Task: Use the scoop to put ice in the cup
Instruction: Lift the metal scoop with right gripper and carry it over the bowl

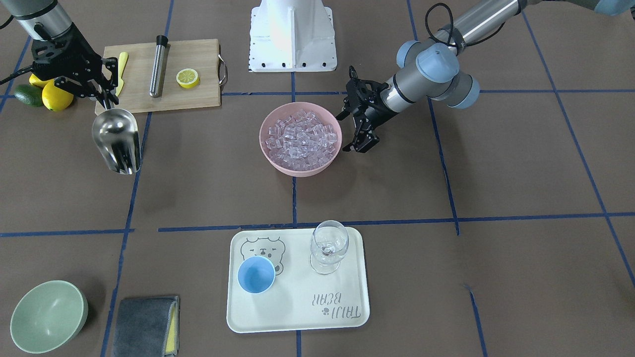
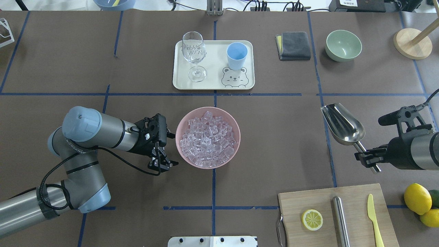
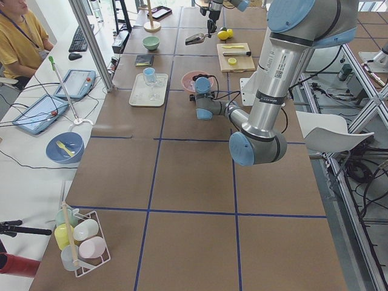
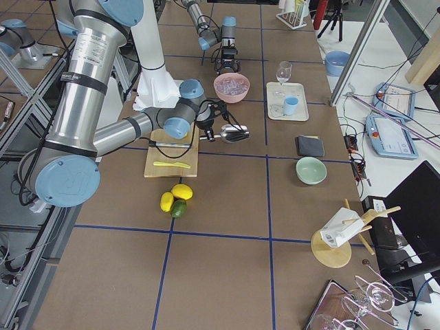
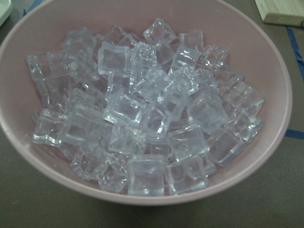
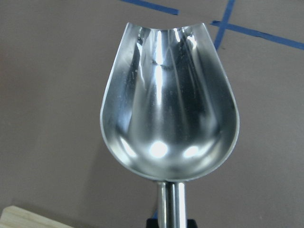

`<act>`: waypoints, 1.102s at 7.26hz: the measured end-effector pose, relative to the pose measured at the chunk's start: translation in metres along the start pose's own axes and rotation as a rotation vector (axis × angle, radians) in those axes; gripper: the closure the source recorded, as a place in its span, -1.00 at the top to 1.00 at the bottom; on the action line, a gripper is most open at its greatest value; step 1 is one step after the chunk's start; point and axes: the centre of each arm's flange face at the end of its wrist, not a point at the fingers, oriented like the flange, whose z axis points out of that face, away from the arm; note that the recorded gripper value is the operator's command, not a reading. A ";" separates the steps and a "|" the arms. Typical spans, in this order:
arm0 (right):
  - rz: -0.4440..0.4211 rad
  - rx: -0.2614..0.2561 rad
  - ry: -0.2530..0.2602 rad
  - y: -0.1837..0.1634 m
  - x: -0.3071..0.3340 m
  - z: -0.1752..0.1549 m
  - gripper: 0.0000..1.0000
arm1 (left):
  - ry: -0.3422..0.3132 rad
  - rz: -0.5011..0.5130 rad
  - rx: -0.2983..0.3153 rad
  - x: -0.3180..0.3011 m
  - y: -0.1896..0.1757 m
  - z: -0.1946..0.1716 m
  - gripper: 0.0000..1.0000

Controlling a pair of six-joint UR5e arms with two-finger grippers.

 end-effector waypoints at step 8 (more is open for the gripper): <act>-0.348 -0.226 -0.012 -0.120 -0.248 -0.036 -1.00 | -0.038 -0.009 0.002 -0.018 0.002 -0.009 1.00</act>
